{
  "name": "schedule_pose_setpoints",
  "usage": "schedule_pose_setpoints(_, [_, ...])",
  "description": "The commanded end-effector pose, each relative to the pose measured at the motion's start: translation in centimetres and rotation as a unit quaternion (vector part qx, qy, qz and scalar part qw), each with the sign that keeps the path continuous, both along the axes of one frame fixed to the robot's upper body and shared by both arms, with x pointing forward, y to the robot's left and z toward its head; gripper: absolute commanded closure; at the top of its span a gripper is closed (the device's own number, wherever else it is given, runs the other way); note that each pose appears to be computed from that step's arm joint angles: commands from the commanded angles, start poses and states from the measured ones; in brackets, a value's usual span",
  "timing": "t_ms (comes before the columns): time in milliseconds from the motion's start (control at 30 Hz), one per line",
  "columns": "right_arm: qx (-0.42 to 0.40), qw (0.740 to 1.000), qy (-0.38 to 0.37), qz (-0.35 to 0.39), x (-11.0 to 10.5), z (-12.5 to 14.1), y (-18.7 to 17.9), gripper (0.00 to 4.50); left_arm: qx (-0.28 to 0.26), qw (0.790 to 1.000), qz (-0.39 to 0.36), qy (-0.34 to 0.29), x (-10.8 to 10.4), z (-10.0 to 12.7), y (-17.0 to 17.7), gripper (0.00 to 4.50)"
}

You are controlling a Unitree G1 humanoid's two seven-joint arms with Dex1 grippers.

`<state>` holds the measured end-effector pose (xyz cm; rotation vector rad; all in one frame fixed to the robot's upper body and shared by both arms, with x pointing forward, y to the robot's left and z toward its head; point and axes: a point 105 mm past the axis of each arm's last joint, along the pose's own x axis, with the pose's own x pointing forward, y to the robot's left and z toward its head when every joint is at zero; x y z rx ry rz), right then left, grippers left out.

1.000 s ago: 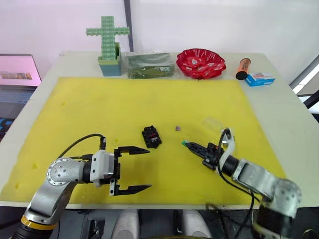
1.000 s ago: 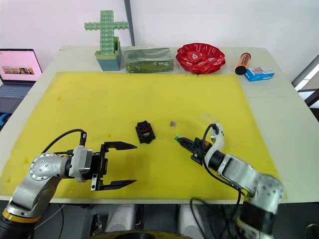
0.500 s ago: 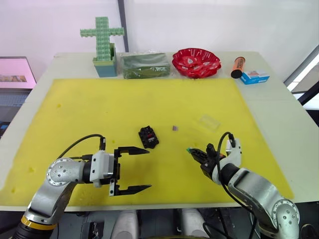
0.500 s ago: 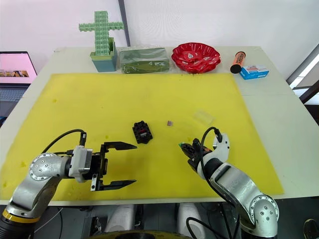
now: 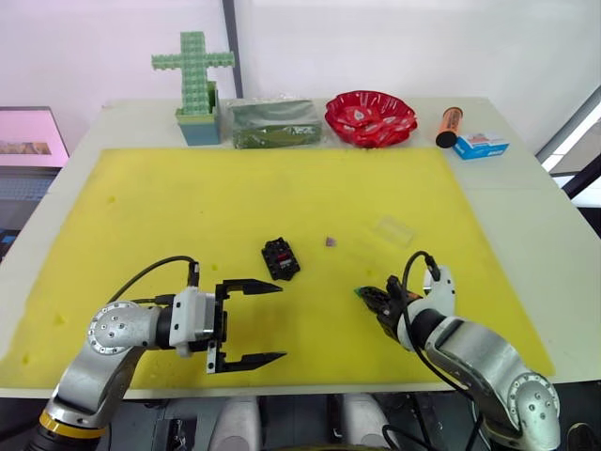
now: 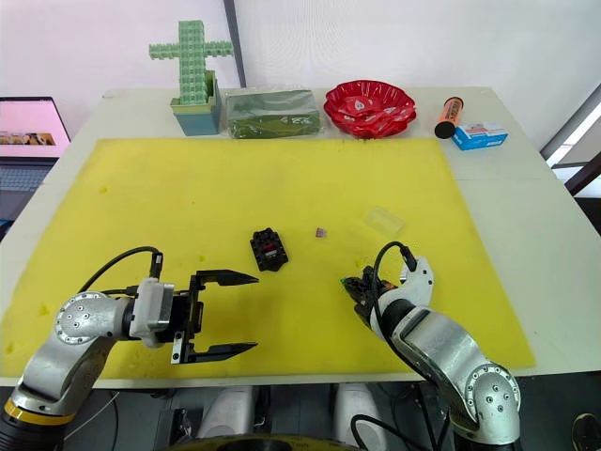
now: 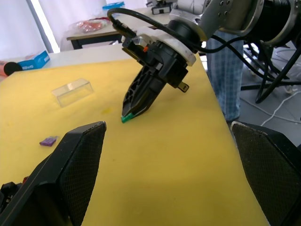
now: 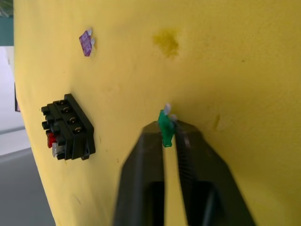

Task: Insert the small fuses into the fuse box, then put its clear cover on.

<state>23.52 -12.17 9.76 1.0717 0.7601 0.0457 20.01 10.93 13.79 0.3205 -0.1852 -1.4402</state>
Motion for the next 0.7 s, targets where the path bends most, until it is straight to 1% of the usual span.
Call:
schedule_pose_setpoints(33, [0.019,0.999,-0.026,0.005,-0.1,2.0,1.1,2.72,-0.01,1.0,-0.007,-0.018,-0.3,0.7,-0.3,0.0])
schedule_pose_setpoints(67, [0.022,0.999,-0.03,0.005,0.0,2.3,1.4,2.44,-0.01,1.0,-0.007,-0.018,-0.3,0.7,-0.3,0.0])
schedule_pose_setpoints(100, [0.022,0.999,-0.034,0.008,0.1,2.5,1.6,2.0,-0.011,1.0,-0.007,-0.018,-0.2,0.7,-0.4,0.0])
schedule_pose_setpoints(133, [0.024,0.999,-0.037,0.015,-0.1,2.7,1.9,1.77,-0.011,1.0,-0.008,-0.018,-0.2,0.7,-0.4,0.0])
schedule_pose_setpoints(267, [0.023,0.997,-0.059,0.048,-1.3,3.1,2.8,0.39,-0.013,1.0,-0.008,-0.019,-0.1,0.7,-0.5,0.0])
schedule_pose_setpoints(300, [0.007,0.995,-0.076,0.07,-1.7,2.8,2.5,0.08,-0.013,1.0,-0.008,-0.019,-0.1,0.7,-0.5,0.0])
schedule_pose_setpoints(367, [-0.038,0.979,-0.122,0.159,-2.2,2.0,1.0,0.08,-0.014,1.0,-0.009,-0.019,-0.1,0.7,-0.5,0.0])
schedule_pose_setpoints(400, [-0.054,0.96,-0.139,0.237,-2.8,1.7,0.1,0.08,-0.014,1.0,-0.009,-0.019,-0.1,0.7,-0.5,0.0])
schedule_pose_setpoints(433, [-0.056,0.943,-0.141,0.295,-3.4,1.6,-0.8,0.08,-0.014,1.0,-0.009,-0.019,-0.1,0.6,-0.5,0.0])
schedule_pose_setpoints(467, [-0.049,0.918,-0.137,0.369,-4.2,2.0,-1.7,0.08,-0.014,1.0,-0.009,-0.019,0.0,0.6,-0.5,0.0])
schedule_pose_setpoints(500, [-0.051,0.885,-0.132,0.444,-4.9,3.2,-2.3,0.08,-0.014,1.0,-0.008,-0.019,0.0,0.6,-0.6,0.0])
schedule_pose_setpoints(533, [-0.052,0.862,-0.128,0.487,-5.1,4.4,-2.7,0.08,-0.015,1.0,-0.008,-0.02,0.1,0.6,-0.6,0.0])
schedule_pose_setpoints(567, [-0.059,0.846,-0.127,0.515,-4.9,5.6,-2.9,0.08,-0.016,1.0,-0.008,-0.02,0.1,0.6,-0.6,0.0])
schedule_pose_setpoints(600, [-0.063,0.837,-0.127,0.529,-4.6,6.3,-3.1,0.08,-0.017,1.0,-0.008,-0.02,0.1,0.6,-0.7,0.0])
schedule_pose_setpoints(633, [-0.071,0.831,-0.135,0.535,-3.9,6.8,-3.2,0.08,-0.018,1.0,-0.009,-0.02,0.1,0.6,-0.8,0.0])
schedule_pose_setpoints(700, [-0.058,0.832,-0.158,0.529,-1.5,7.9,-3.4,0.08,-0.019,1.0,-0.011,-0.02,0.0,0.6,-0.9,0.0])
